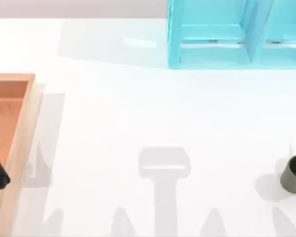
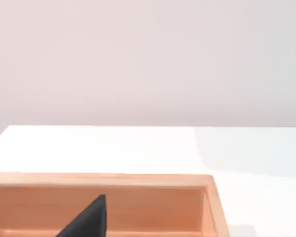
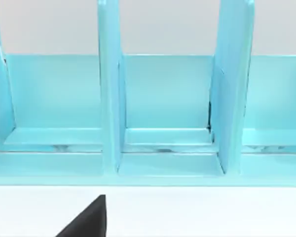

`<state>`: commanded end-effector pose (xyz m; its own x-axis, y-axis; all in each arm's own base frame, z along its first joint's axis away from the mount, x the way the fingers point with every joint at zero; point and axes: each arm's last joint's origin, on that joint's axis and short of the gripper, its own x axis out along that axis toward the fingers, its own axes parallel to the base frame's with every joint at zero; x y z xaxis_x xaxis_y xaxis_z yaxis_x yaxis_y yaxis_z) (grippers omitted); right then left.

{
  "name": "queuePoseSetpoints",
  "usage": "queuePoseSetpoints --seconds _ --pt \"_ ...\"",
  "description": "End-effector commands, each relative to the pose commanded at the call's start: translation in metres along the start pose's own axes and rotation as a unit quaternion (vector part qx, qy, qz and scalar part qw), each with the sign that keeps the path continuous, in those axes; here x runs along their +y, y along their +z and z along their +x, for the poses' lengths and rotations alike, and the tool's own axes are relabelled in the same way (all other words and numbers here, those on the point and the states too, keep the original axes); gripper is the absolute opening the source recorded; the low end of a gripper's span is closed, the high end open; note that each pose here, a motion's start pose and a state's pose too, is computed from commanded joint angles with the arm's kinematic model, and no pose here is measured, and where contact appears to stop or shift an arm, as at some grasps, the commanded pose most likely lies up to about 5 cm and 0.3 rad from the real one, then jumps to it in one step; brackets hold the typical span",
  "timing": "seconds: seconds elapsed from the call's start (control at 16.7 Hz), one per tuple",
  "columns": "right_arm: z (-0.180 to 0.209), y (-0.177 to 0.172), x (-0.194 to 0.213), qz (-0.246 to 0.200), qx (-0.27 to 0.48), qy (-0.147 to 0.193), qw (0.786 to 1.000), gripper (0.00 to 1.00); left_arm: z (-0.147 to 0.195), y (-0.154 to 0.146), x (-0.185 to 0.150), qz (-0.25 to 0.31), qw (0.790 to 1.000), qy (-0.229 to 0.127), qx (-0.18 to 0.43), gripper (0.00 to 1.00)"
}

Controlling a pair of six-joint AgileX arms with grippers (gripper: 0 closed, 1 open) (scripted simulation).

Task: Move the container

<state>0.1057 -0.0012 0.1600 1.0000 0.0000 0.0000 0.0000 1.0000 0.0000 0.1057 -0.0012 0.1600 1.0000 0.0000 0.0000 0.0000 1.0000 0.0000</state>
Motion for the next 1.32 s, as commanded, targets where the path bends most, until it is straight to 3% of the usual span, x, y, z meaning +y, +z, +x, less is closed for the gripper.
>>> queuePoseSetpoints --seconds 0.36,0.54,0.66,0.78,1.02,1.32 --pt "0.001 0.018 0.001 0.004 0.053 0.005 0.999 1.0 0.0 0.0 0.0 0.0 1.0 0.0 0.0 1.0" --pt "0.009 0.043 0.004 0.009 0.145 0.013 0.989 1.0 0.0 0.0 0.0 0.0 1.0 0.0 0.0 1.0" --pt "0.022 0.059 0.006 0.013 0.236 0.018 0.972 1.0 0.0 0.0 0.0 0.0 1.0 0.0 0.0 1.0" --pt "0.043 0.07 0.009 0.015 0.34 0.02 0.94 1.0 0.0 0.0 0.0 0.0 1.0 0.0 0.0 1.0" --pt "0.092 0.078 0.017 0.015 0.527 0.015 0.849 1.0 0.0 0.0 0.0 0.0 1.0 0.0 0.0 1.0" --pt "0.143 0.081 0.028 0.009 0.661 0.004 0.751 1.0 0.0 0.0 0.0 0.0 1.0 0.0 0.0 1.0"
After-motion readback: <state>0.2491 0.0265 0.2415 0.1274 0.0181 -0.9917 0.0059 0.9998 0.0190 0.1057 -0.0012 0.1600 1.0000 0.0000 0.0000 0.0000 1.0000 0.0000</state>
